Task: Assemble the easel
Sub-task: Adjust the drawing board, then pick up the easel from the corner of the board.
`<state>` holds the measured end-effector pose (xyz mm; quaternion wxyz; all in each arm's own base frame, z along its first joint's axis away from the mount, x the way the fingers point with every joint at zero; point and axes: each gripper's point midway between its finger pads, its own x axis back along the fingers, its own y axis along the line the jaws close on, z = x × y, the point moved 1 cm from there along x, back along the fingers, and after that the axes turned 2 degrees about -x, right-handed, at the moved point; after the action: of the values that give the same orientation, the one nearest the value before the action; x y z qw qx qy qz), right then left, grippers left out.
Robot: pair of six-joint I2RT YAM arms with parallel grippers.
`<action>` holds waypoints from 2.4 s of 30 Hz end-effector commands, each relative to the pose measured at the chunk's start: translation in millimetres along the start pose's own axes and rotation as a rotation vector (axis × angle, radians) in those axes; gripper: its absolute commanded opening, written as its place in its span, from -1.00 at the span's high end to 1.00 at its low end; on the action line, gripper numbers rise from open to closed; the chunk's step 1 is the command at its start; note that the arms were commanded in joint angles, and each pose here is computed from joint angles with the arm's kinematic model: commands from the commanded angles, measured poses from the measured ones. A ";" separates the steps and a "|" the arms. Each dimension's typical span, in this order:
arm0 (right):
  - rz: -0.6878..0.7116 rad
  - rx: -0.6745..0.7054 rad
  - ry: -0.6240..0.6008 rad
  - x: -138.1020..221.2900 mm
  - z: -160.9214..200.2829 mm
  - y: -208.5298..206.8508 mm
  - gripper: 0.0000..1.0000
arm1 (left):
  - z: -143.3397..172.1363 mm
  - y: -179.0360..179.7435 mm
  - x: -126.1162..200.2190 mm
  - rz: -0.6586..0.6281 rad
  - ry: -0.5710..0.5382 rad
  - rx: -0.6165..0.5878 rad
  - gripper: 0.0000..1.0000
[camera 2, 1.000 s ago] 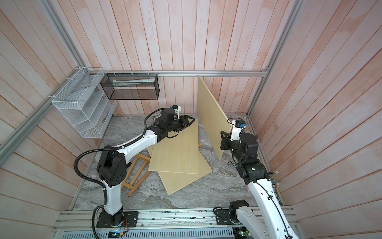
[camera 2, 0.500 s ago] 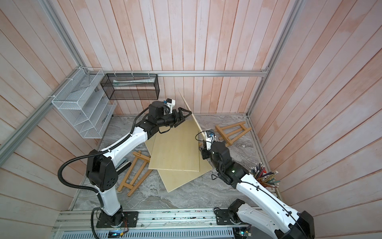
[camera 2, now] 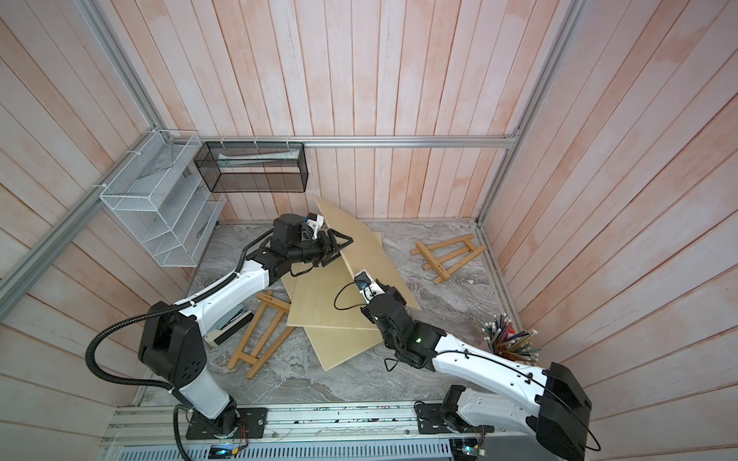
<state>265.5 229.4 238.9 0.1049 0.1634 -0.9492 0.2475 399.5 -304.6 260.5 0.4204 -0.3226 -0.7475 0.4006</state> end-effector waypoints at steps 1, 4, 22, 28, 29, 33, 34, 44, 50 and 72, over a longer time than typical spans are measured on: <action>0.045 0.011 -0.137 5.4 -39.2 0.7 1.00 | 6.3 16.4 6.9 -0.035 0.009 0.040 -0.33; 0.043 0.025 -0.144 4.7 -41.4 4.7 1.00 | 9.9 33.6 7.9 -0.060 0.019 0.090 -0.12; -0.254 -0.292 -0.089 20.2 -29.6 19.5 0.16 | -35.9 26.0 22.2 -0.045 -0.168 0.064 1.00; -0.191 -0.701 -0.089 44.1 -6.6 -64.7 -0.09 | -58.6 26.8 28.2 -0.061 -0.245 0.013 1.00; -0.132 -0.761 -0.070 42.3 1.0 -84.7 -0.12 | -60.2 25.5 28.3 -0.067 -0.249 -0.004 1.00; 0.070 -0.995 0.081 13.2 40.4 -157.1 -0.10 | -62.0 20.5 31.8 -0.104 -0.271 -0.085 1.00; 0.109 -1.076 0.134 1.8 55.4 -173.0 -0.08 | -62.2 18.5 33.4 -0.120 -0.279 -0.114 1.00; 0.392 -1.450 0.384 -89.3 147.9 -253.0 -0.01 | -65.1 5.4 44.5 -0.179 -0.322 -0.266 1.00; 0.465 -1.613 0.502 -119.9 207.0 -248.7 -0.20 | -63.5 2.3 43.6 -0.146 -0.323 -0.287 1.00; 0.634 -1.481 0.903 -184.2 302.0 -214.9 0.20 | -64.4 6.8 50.0 -0.125 -0.358 -0.244 1.00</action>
<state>493.0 -59.1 42.2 0.4266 -0.3036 -0.7439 -0.4153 422.0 -249.3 218.3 0.4061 -0.1969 -0.8036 0.3880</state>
